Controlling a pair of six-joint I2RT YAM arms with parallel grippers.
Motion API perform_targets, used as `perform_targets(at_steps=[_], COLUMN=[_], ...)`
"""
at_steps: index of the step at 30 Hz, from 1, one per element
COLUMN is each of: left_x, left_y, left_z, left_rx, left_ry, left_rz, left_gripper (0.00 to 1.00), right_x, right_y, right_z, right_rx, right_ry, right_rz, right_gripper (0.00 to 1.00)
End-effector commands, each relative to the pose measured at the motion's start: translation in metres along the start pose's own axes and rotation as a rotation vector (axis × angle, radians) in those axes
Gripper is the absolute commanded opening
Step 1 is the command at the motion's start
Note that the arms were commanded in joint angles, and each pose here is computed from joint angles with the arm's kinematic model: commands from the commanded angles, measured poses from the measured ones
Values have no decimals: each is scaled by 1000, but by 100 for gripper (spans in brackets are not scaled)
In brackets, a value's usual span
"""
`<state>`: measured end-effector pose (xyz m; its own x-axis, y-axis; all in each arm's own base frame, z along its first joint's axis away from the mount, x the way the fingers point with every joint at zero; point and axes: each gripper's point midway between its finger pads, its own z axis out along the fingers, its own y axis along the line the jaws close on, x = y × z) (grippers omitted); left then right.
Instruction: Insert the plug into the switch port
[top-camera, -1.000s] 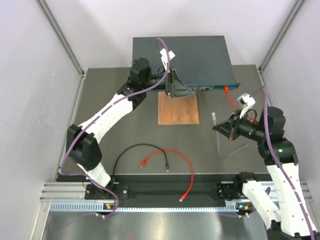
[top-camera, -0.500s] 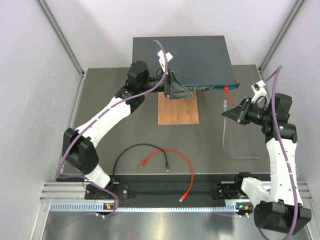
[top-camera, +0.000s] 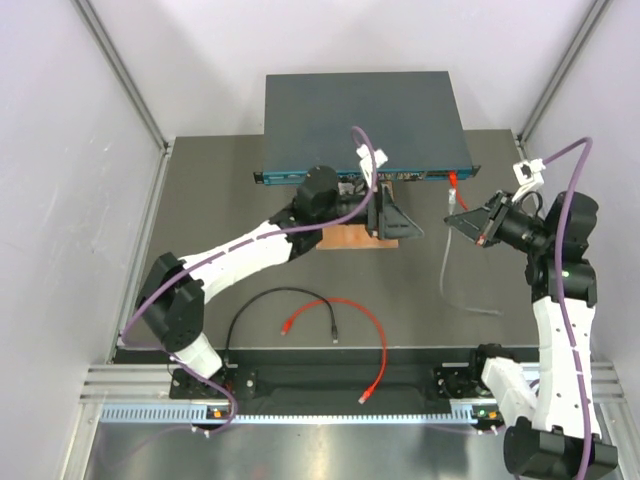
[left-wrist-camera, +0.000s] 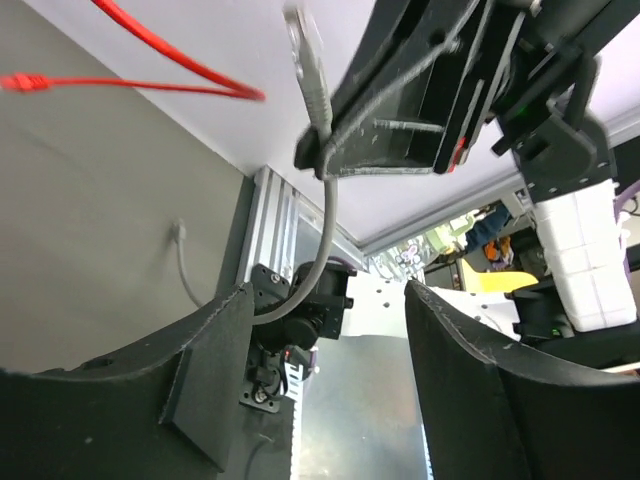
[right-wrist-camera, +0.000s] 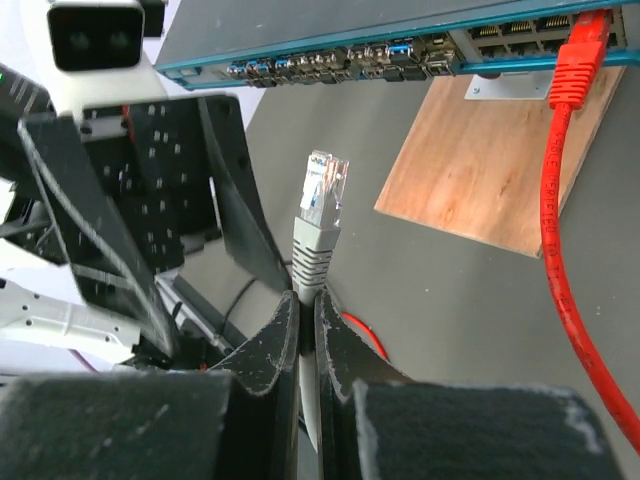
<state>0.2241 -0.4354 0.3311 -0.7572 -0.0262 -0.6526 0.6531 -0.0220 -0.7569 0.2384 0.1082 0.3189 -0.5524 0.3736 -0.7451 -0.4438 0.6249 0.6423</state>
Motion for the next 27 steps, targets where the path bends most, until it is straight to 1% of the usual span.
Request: perform_targets(at_steps=[1, 2, 5, 7, 8, 10, 12, 16, 24, 25, 27], left_x=[-19, -16, -19, -24, -27, -28, -30, -30, -19, -20, -18], left_y=[-27, -21, -9, -11, -15, -11, -7, 2, -8, -10, -8], left_z=[10, 14, 20, 21, 22, 25, 27, 35, 47, 48, 51], left_rx=[34, 13, -23, -10, 5, -7, -31, -63, -31, -21, -18], left_ry=[-115, -114, -139, -156, -167, -167, -166, -154, -127, -129, -123], left_rz=[127, 115, 81, 68, 71, 61, 54, 19, 15, 21, 14], left_gripper=[65, 64, 63, 63, 63, 63, 63, 61, 60, 60, 60], right_x=[-9, -8, -2, 7, 8, 18, 23, 33, 44, 44, 46], right_y=[7, 5, 4, 3, 4, 5, 11, 14, 19, 18, 19], right_z=[-2, -3, -5, -8, -10, -15, -20, -25, -30, -30, -30], right_rx=[-19, -7, 0, 11, 9, 6, -8, -16, -25, -30, -34], right_ry=[-16, -12, 23, 60, 71, 102, 105, 127, 162, 164, 171], right_rz=[-28, -56, -74, -65, -124, -141, -198, -252, -237, -265, -261], right_gripper=[0, 0, 0, 0, 0, 0, 0, 0, 0, 0, 0])
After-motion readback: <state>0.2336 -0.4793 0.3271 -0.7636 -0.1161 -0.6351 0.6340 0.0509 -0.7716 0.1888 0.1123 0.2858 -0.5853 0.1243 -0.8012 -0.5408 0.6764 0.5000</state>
